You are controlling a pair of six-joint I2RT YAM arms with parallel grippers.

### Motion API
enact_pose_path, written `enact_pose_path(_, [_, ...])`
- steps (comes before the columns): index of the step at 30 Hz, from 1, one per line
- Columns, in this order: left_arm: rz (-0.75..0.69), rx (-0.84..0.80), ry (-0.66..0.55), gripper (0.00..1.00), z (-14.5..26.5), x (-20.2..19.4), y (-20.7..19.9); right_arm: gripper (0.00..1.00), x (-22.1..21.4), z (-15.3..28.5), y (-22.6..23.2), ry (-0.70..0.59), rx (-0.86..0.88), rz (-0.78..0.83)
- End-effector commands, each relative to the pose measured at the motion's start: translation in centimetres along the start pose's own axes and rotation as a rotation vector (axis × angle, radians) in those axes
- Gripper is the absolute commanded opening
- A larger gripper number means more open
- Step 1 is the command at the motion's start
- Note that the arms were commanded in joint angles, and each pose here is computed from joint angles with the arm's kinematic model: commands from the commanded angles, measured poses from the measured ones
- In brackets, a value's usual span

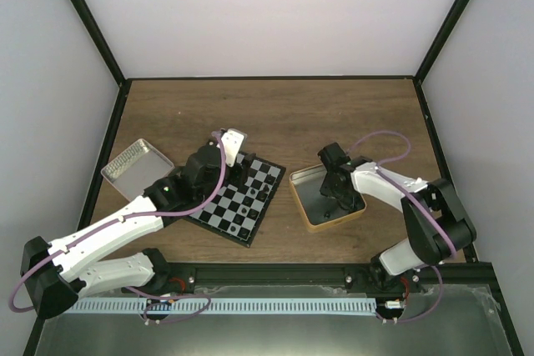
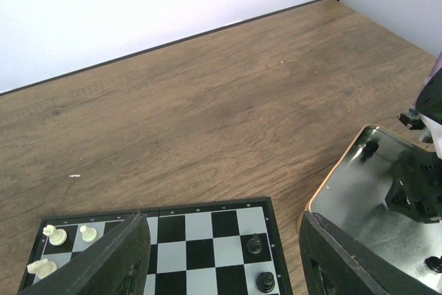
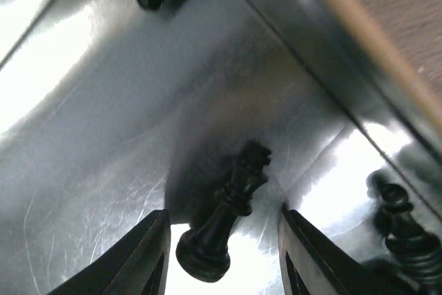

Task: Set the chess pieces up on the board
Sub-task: Pick up the chess piece from the storage box.

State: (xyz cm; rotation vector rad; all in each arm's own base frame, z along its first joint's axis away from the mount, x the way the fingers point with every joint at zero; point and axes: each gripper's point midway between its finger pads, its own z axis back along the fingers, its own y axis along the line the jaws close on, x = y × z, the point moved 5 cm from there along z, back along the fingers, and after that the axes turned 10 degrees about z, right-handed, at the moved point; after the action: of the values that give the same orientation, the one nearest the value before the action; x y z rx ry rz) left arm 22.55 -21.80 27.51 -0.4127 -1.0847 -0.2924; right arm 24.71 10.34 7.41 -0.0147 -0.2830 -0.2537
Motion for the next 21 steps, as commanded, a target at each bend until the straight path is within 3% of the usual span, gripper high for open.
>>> enact_pose_path(1, [0.002, -0.003, -0.021, 0.61, -0.2, 0.3, -0.1, 0.42, -0.8, 0.1, 0.6, 0.038, 0.080, -0.016])
enact_pose_path(9, [0.011, -0.009, -0.020, 0.61, -0.2, 0.3, -0.2, 0.24, -1.4, -0.4, 0.2, 0.034, 0.062, -0.011])
enact_pose_path(12, [0.011, -0.009, -0.017, 0.61, -0.2, 0.2, -0.2, 0.24, -1.5, -0.8, -0.2, 0.033, 0.036, -0.007])
enact_pose_path(16, [0.013, -0.009, -0.019, 0.61, -0.2, 0.3, -0.1, 0.32, -1.5, -1.2, -0.4, 0.031, 0.015, -0.007])
enact_pose_path(21, [0.020, -0.007, -0.020, 0.61, -0.2, 0.3, -0.1, 0.24, -1.2, -1.1, -0.5, 0.009, 0.001, -0.007])
